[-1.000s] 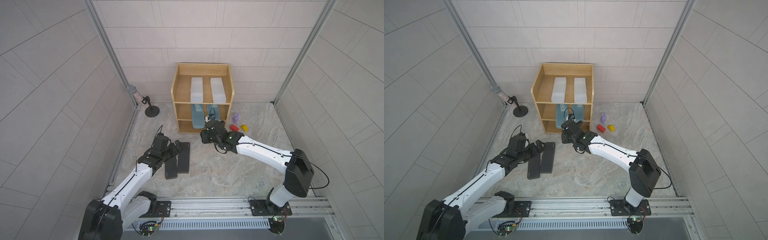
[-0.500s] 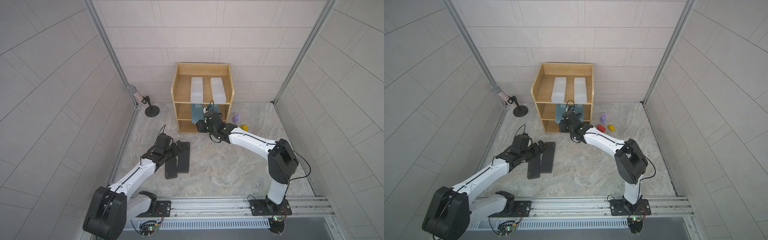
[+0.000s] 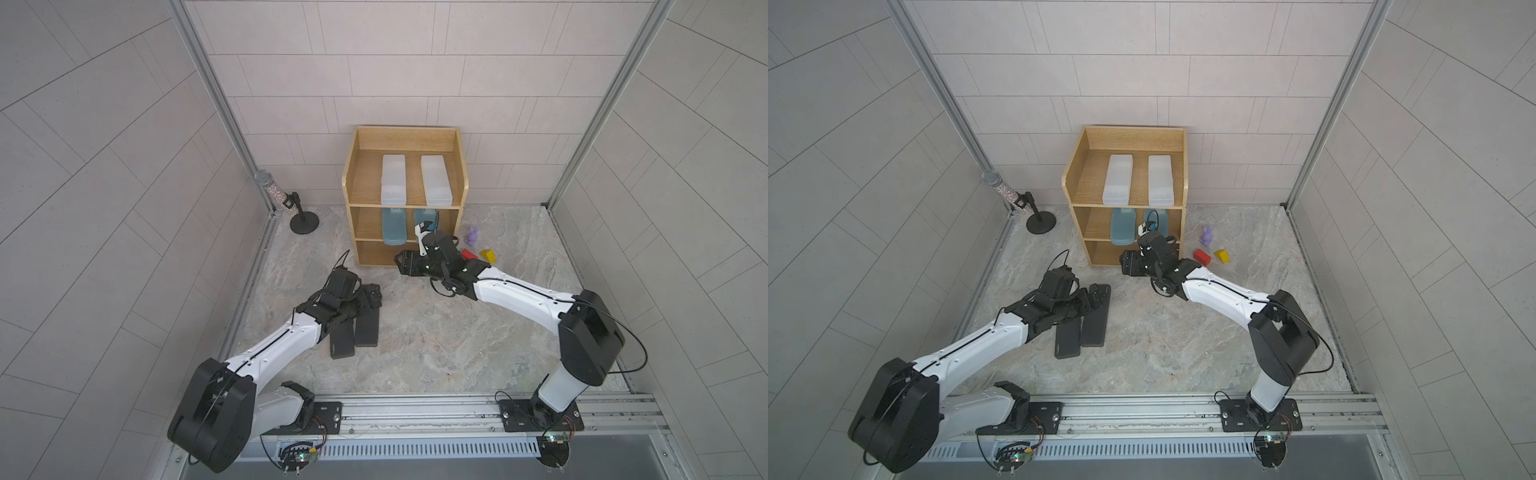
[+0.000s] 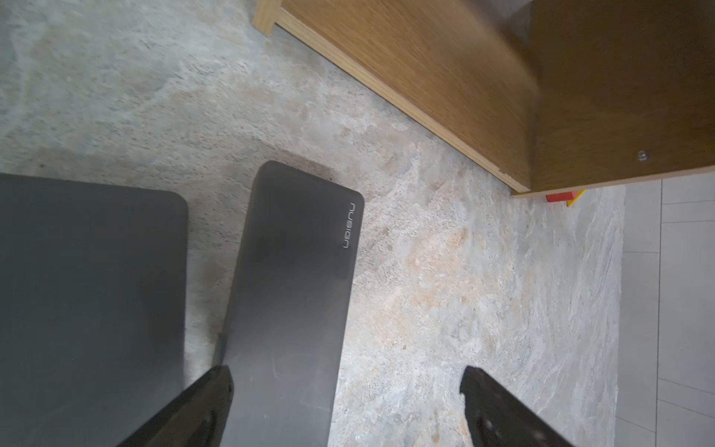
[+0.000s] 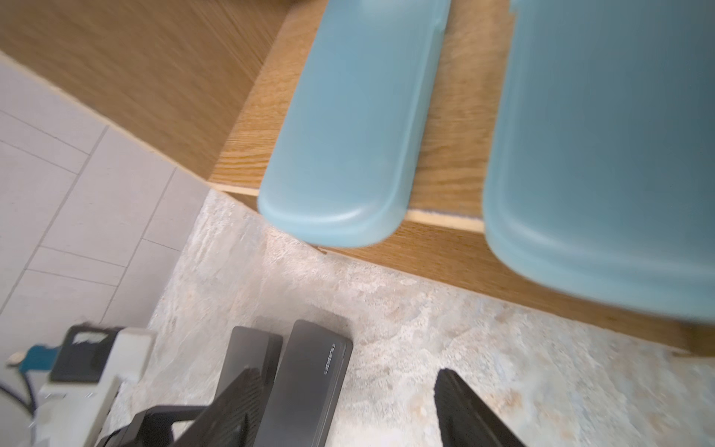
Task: Place the pencil cases on the shelf according to color
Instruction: Place the pencil case on the shelf, then move the pencil case to the center of the board.
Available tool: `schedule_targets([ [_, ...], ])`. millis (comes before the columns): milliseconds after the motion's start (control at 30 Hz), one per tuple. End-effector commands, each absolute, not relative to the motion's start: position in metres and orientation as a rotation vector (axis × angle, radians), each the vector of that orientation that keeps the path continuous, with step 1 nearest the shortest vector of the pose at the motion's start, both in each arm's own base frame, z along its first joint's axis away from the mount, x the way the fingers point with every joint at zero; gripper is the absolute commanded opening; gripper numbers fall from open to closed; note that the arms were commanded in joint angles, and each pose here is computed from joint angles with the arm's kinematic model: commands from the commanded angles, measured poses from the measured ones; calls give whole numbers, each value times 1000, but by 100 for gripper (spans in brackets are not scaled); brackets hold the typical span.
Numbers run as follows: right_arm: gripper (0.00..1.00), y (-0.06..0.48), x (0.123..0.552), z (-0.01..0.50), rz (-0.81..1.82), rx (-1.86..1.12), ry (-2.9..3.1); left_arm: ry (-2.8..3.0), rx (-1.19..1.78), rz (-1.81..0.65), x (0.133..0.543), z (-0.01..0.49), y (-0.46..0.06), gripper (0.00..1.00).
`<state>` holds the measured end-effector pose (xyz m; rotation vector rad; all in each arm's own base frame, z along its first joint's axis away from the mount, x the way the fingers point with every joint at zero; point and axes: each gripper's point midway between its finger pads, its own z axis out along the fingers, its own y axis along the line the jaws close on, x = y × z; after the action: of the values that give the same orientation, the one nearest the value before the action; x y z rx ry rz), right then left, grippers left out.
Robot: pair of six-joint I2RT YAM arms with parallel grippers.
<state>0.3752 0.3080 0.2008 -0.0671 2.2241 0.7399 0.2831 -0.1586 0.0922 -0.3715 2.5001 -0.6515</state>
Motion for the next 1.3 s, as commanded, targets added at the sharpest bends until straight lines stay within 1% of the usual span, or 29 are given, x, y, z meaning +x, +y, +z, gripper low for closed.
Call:
schedule_targets([
  [0,76,293,350,218,760,-91,2176,2477,-385,-569,288,96,-154,100],
  [167,77,278,305,209,767,-132,2194,2505,-346,-525,296,85,-157,100],
  [333,78,259,263,191,753,-150,2212,2529,-338,-384,302,76,-145,100],
  [467,79,239,238,166,741,-134,2248,2532,-316,-335,303,71,-141,100],
  [567,79,223,222,142,716,-125,2298,2548,-295,-362,304,65,-149,99],
  [667,80,207,213,136,678,-120,2308,2561,-279,-333,303,57,-155,99],
  [900,82,183,203,150,653,-101,2251,2654,-316,-251,288,28,-156,98],
  [1067,83,173,200,150,635,-84,2239,2656,-231,-305,270,22,-193,98],
  [1267,83,168,196,146,612,-88,2256,2637,-138,-418,254,20,-254,96],
])
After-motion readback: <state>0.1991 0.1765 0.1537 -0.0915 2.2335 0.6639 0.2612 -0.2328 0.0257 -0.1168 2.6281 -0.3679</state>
